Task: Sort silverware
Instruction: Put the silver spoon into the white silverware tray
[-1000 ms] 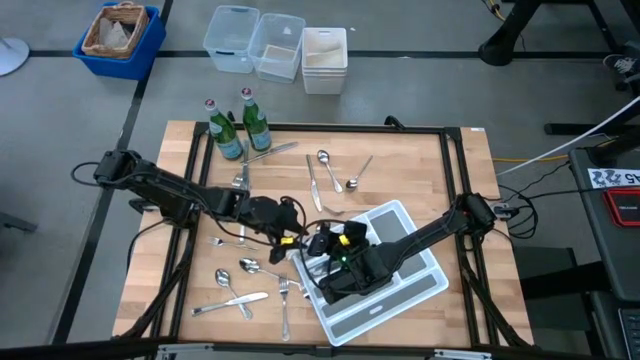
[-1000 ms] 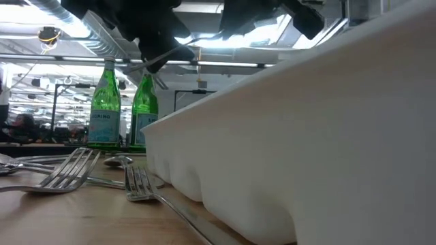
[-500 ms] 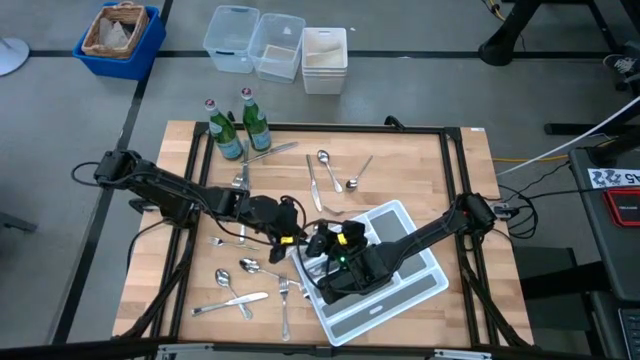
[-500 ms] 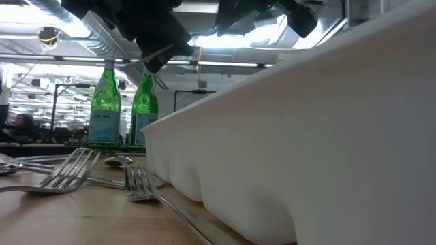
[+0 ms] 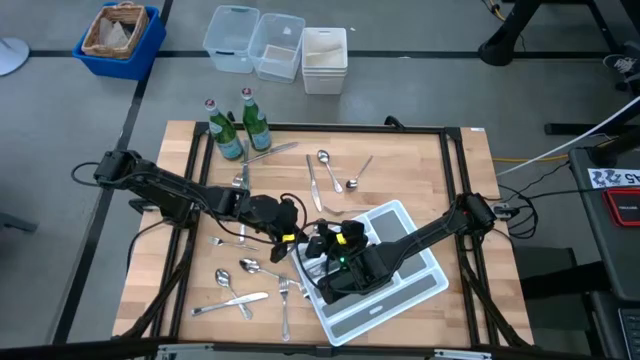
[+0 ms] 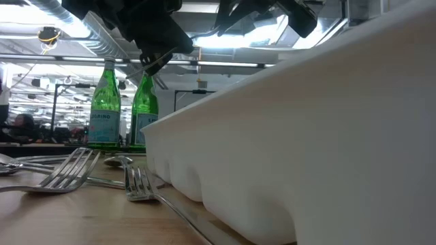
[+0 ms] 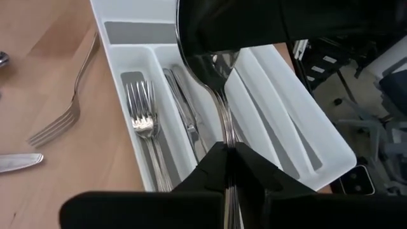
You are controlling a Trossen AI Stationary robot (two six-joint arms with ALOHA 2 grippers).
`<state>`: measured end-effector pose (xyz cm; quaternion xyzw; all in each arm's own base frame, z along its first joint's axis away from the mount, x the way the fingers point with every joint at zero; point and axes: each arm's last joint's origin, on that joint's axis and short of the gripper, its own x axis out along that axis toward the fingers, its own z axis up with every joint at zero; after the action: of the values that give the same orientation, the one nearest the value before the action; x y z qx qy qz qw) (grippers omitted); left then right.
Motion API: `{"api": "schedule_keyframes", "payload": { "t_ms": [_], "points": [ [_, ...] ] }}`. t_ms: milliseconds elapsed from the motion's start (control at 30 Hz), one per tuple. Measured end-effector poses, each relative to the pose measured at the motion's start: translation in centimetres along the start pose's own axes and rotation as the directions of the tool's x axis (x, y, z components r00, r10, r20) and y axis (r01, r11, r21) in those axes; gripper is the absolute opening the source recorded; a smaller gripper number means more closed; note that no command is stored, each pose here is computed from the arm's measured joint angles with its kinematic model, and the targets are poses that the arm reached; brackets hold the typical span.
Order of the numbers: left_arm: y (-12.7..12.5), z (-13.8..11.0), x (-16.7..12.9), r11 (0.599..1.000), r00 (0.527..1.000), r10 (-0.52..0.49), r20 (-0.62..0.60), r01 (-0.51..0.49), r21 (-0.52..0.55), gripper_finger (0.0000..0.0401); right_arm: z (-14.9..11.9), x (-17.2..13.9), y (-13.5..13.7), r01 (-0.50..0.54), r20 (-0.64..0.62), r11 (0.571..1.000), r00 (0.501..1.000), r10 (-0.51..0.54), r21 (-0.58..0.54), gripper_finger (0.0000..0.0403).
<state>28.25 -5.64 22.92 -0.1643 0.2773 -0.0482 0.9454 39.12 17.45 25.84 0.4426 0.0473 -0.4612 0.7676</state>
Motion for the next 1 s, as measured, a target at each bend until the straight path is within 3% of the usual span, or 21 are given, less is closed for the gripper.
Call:
{"api": "schedule_keyframes", "payload": {
  "t_ms": [533,833,1000],
  "points": [
    [0.0,-0.1,0.0,1.000,1.000,0.001,-0.007,-0.002,-0.022,0.0000,-0.2,0.0,0.0,0.017,-0.057,1.000,0.998,-0.017,0.009,0.0061],
    [0.0,-0.1,0.0,0.998,1.000,0.004,-0.010,-0.005,-0.061,0.0001,-0.4,-0.3,-0.8,0.140,-0.270,0.988,0.950,-0.154,-0.069,0.0062],
    [0.1,-0.4,0.0,0.996,0.999,0.016,-0.040,-0.020,-0.082,0.0001,-0.2,-0.5,-1.0,0.171,-0.312,0.979,0.929,-0.198,-0.114,0.0062]
  ]
}}
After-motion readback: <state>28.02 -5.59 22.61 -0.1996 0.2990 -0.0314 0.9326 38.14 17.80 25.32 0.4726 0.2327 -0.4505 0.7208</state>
